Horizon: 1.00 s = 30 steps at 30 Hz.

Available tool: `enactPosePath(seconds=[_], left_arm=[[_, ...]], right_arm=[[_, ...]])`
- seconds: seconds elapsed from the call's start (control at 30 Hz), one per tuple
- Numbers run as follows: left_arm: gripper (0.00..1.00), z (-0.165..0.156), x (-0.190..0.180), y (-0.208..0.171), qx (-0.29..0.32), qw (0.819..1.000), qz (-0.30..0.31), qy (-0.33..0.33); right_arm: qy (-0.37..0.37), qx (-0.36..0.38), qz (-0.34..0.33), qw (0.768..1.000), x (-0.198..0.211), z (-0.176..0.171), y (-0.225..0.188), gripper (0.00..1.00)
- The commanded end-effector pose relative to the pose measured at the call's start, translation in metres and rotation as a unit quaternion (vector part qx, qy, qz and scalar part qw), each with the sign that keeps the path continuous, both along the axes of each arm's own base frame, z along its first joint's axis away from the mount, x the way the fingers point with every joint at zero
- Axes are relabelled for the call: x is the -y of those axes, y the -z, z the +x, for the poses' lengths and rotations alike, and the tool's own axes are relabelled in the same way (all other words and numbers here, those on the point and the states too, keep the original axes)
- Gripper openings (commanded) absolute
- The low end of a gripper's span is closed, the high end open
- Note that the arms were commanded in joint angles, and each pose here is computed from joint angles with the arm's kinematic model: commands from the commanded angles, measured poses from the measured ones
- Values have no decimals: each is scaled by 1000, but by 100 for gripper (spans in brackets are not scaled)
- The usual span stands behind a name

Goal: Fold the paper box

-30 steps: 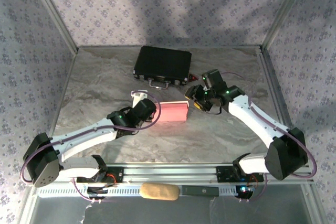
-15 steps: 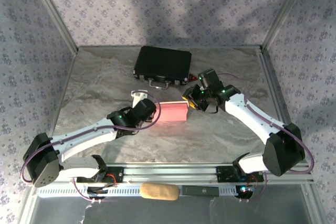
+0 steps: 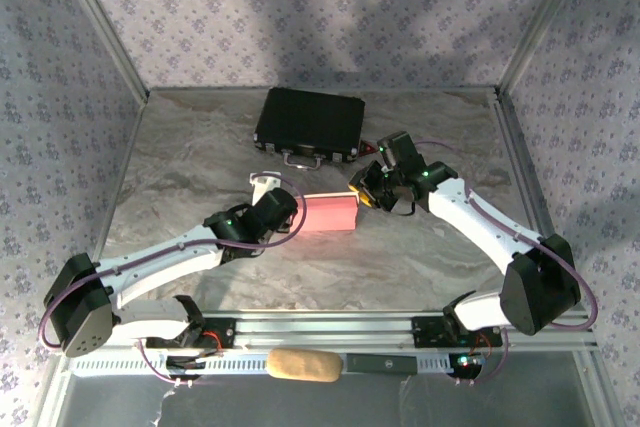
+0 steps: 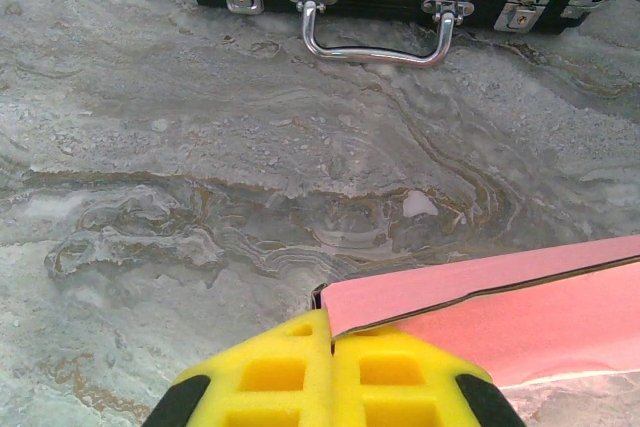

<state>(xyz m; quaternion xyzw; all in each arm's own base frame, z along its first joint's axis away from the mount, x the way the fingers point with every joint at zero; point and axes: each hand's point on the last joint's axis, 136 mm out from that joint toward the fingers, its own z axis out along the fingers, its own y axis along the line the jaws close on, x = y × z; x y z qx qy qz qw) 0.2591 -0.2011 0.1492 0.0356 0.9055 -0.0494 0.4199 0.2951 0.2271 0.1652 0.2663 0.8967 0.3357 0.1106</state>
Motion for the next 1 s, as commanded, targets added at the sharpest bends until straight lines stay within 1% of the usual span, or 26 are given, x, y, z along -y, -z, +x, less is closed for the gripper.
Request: enactPosePath(seconds=[0.0, 0.23, 0.47, 0.77, 0.93, 0.97], left_arm=[[0, -20, -4, 28, -60, 997, 35, 23], [0, -21, -3, 29, -61, 997, 36, 24], [0, -20, -1, 28, -60, 997, 35, 24], [0, -21, -3, 30, -57, 998, 34, 17], [0, -22, -2, 32, -55, 998, 31, 12], [0, -22, -3, 33, -55, 998, 32, 10]], right_arm=[[3, -6, 11, 1000, -4, -5, -6, 33], [6, -17, 10, 1000, -5, -8, 3, 31], [8, -11, 2, 1000, -3, -12, 1, 28], [-19, 21, -76, 997, 5, -24, 8, 26], [-12, 46, -119, 992, 9, -28, 9, 24], [-11, 40, -134, 990, 13, -33, 13, 23]])
